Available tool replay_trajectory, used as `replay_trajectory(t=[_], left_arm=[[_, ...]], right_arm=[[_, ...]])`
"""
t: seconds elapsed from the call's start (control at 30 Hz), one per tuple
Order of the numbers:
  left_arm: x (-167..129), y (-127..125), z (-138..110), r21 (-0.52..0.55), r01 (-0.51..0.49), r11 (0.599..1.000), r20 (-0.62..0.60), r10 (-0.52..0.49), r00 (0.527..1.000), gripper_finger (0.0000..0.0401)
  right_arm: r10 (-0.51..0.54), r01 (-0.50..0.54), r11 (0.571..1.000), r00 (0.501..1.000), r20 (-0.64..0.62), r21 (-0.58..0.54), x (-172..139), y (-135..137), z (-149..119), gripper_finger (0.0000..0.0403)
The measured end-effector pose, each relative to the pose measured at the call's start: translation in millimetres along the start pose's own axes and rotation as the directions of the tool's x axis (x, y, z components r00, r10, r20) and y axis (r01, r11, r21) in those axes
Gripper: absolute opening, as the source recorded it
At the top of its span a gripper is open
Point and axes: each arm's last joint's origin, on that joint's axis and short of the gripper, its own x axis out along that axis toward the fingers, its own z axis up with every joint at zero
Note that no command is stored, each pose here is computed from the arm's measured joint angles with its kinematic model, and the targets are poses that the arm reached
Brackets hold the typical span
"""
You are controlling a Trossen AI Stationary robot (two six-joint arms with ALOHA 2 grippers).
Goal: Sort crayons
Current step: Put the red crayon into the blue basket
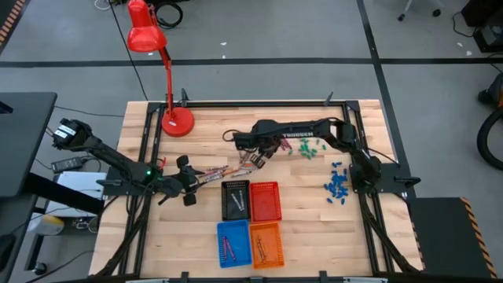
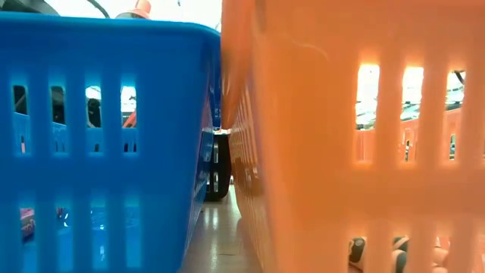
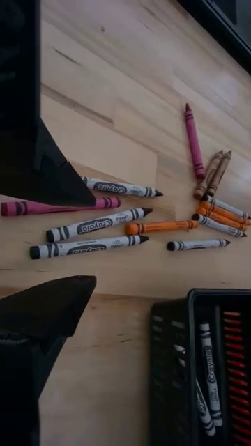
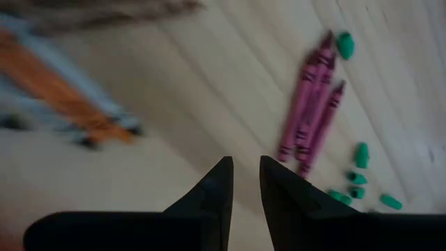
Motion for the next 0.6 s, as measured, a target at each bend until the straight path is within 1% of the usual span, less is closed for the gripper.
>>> replay_trajectory(t=[0.07, 0.23, 0.43, 0.6], left_arm=[[0, 0, 0, 0.010, 0.000, 1.000, 0.001, 0.000, 1.000, 0.0185], [0, 0, 1, 0.036, 0.000, 0.999, 0.005, 0.000, 1.000, 0.0185], [0, 0, 1, 0.071, -0.002, 0.997, 0.007, 0.001, 1.000, 0.0185], [0, 1, 1, 0.076, -0.031, 0.997, 0.016, 0.030, 0.999, 0.0185]], right_arm=[[-0.010, 0.011, 1.000, 0.999, -0.037, 0.006, 12, -8, 2, 0.0076], [0.002, 0.000, 1.000, 0.995, -0.097, 0.018, 34, -26, 7, 0.0076], [0.006, -0.003, 1.000, 0.992, -0.127, 0.021, 48, -47, 15, 0.0076], [0.005, 0.001, 0.999, 0.988, -0.154, 0.036, 61, -65, 19, 0.0081]])
